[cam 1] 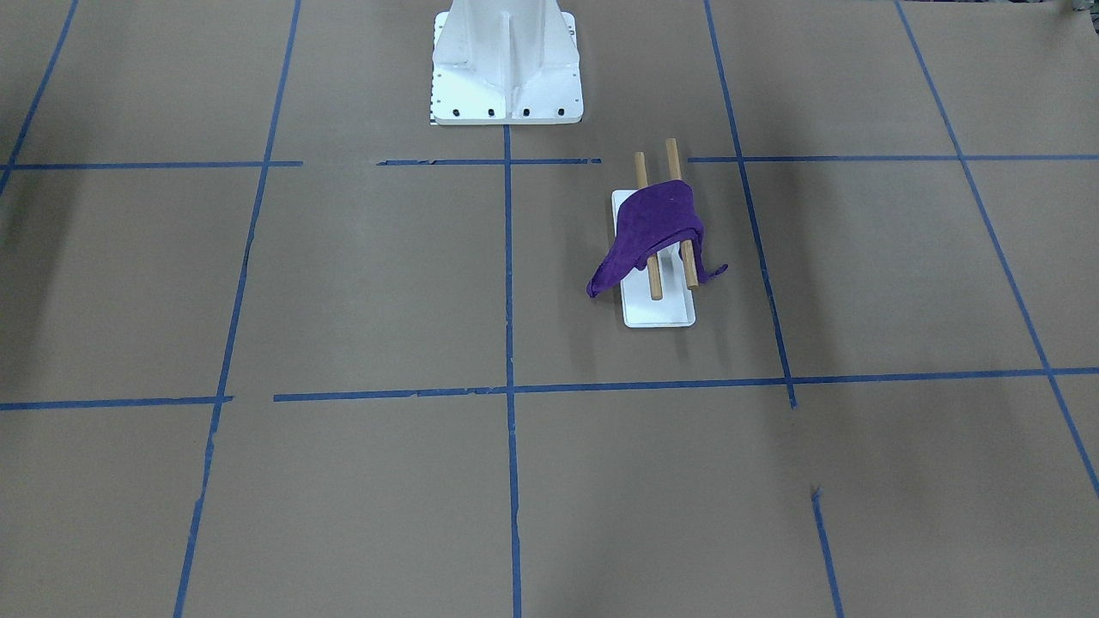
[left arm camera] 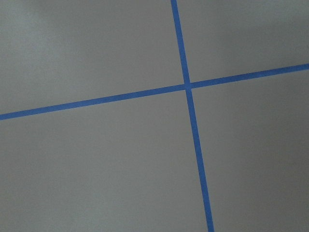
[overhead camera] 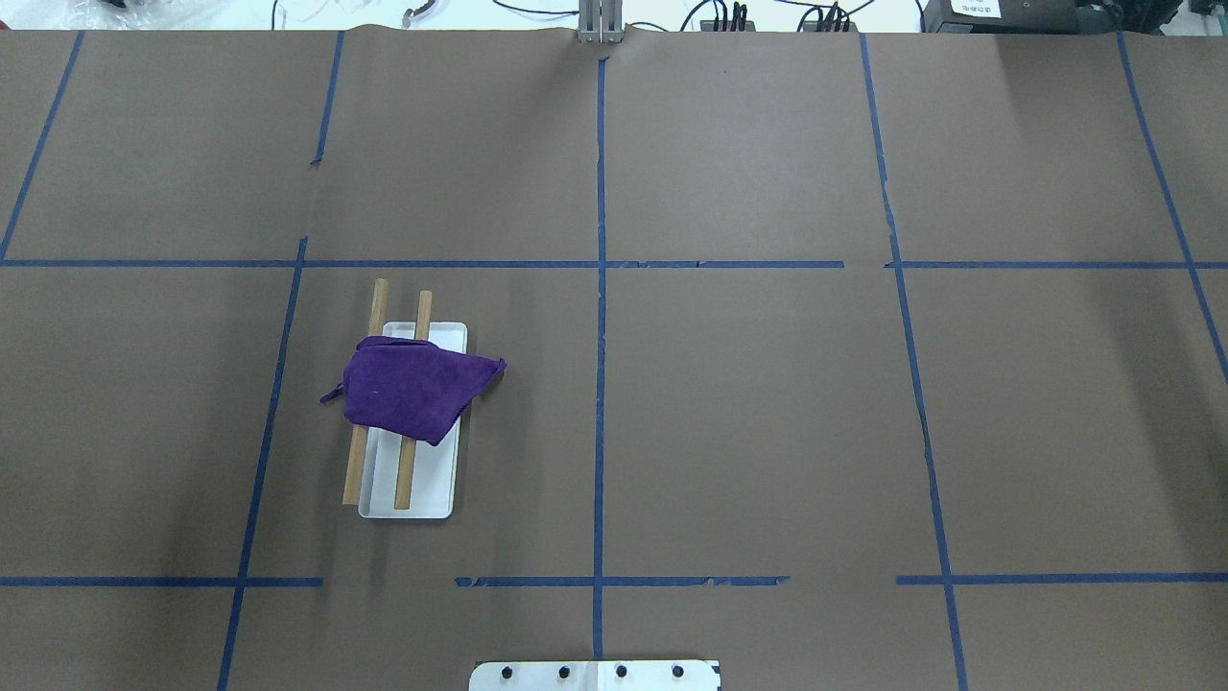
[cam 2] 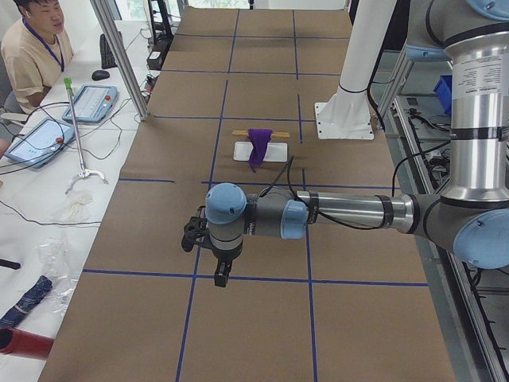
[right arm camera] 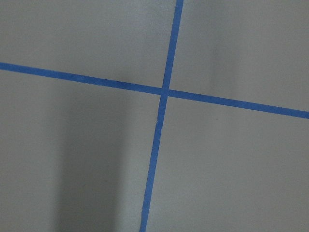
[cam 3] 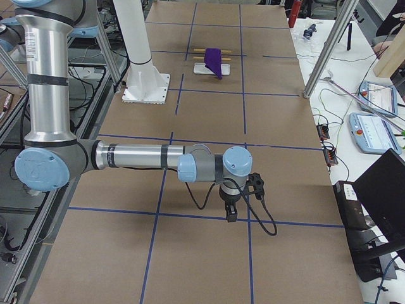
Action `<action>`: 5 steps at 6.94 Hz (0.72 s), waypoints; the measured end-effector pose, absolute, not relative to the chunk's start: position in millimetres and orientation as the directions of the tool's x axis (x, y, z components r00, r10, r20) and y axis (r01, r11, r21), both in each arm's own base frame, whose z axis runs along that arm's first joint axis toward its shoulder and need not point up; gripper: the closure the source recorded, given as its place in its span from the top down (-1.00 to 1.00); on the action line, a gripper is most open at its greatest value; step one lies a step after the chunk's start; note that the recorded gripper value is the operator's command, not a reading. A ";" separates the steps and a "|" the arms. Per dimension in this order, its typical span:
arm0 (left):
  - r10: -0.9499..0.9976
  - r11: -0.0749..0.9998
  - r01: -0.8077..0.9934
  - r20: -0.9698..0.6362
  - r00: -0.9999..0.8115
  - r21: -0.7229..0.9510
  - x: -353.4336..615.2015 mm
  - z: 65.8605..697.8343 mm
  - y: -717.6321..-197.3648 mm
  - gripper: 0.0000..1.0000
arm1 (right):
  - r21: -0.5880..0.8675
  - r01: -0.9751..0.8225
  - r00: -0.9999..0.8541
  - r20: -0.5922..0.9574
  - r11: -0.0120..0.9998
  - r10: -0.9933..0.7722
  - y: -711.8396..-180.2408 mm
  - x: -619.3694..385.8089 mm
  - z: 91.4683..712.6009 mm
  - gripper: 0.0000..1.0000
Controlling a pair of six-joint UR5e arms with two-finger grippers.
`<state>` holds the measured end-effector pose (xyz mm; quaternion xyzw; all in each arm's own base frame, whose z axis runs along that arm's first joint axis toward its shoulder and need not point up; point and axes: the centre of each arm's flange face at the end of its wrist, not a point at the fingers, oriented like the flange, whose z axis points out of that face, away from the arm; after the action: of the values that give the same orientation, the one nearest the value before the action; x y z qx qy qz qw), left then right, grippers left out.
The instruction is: Hang towel on rack
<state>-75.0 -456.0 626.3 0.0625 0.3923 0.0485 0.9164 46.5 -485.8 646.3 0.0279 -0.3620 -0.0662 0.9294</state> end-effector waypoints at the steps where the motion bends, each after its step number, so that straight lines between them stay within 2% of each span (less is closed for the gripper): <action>1: 0.121 0.991 -0.031 -0.753 0.646 0.133 -65.1 623.2 -457.1 1.00 | 0.089 0.102 0.730 0.670 0.991 -0.135 -486.2 46.4 635.5 1.00; 5: 0.134 0.991 -0.090 -0.762 0.633 0.099 -17.8 614.6 -465.4 1.00 | 0.070 0.108 0.728 0.674 0.992 -0.127 -484.8 39.1 611.2 1.00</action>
<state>-17.8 -465.4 614.6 0.0257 0.4238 0.0618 0.9033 39.1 -484.8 611.2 0.0128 -0.3633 -0.0634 0.9294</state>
